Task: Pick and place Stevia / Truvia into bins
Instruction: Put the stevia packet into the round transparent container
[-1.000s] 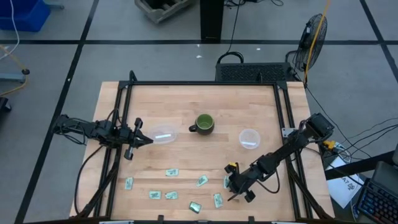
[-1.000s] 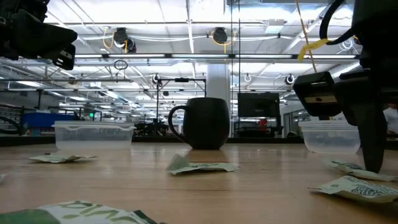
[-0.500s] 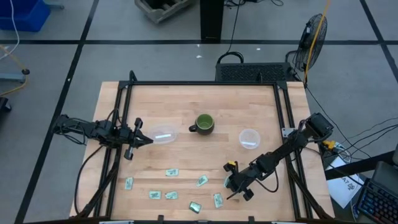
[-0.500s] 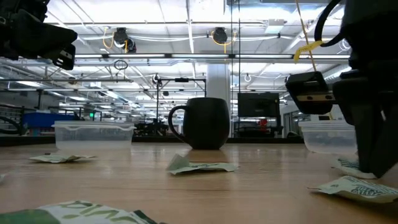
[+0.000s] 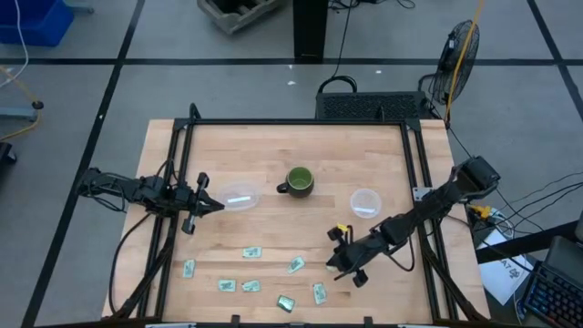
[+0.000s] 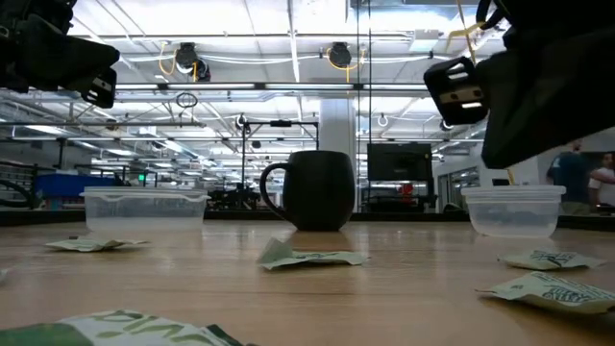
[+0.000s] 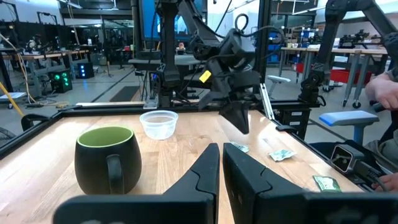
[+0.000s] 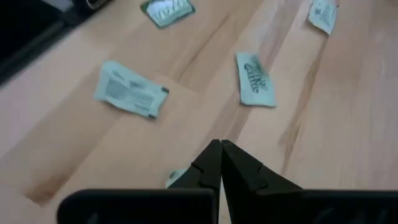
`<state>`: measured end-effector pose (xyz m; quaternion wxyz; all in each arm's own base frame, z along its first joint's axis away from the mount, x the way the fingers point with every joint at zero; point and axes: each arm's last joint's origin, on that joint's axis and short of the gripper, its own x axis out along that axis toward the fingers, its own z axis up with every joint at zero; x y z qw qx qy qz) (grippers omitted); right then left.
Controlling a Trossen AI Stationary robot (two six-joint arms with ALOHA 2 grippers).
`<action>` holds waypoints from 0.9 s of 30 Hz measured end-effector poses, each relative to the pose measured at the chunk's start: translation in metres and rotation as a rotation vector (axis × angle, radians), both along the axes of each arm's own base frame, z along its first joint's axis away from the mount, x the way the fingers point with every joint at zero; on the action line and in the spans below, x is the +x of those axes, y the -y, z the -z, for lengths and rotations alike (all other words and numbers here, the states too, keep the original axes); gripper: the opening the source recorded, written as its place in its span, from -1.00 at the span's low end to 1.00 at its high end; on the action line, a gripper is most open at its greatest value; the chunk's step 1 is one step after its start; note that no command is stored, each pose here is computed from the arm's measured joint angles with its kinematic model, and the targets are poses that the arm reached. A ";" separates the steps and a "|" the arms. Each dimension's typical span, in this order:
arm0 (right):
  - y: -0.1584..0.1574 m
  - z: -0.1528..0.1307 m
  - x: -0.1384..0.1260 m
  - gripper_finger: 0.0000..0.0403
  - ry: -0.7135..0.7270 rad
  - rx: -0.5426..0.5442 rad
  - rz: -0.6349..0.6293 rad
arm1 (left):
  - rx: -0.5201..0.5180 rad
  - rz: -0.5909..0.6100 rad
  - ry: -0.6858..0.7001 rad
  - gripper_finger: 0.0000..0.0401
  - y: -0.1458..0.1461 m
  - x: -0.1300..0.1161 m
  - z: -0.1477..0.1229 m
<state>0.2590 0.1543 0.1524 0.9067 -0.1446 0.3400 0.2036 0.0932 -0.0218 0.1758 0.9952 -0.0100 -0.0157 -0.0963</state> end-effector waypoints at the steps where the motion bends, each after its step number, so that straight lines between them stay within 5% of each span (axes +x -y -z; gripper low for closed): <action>1: -0.001 0.000 -0.001 -0.97 -0.006 0.009 -0.007 | 0.000 0.000 -0.001 -0.87 0.000 0.000 0.000; 17: 0.009 0.030 -0.022 -0.12 -0.174 0.067 0.117 | 0.000 0.000 -0.001 -0.87 0.000 0.000 0.000; 27: 0.014 0.039 -0.030 -0.07 -0.178 0.054 0.143 | 0.000 0.000 -0.001 -0.87 0.000 0.000 0.000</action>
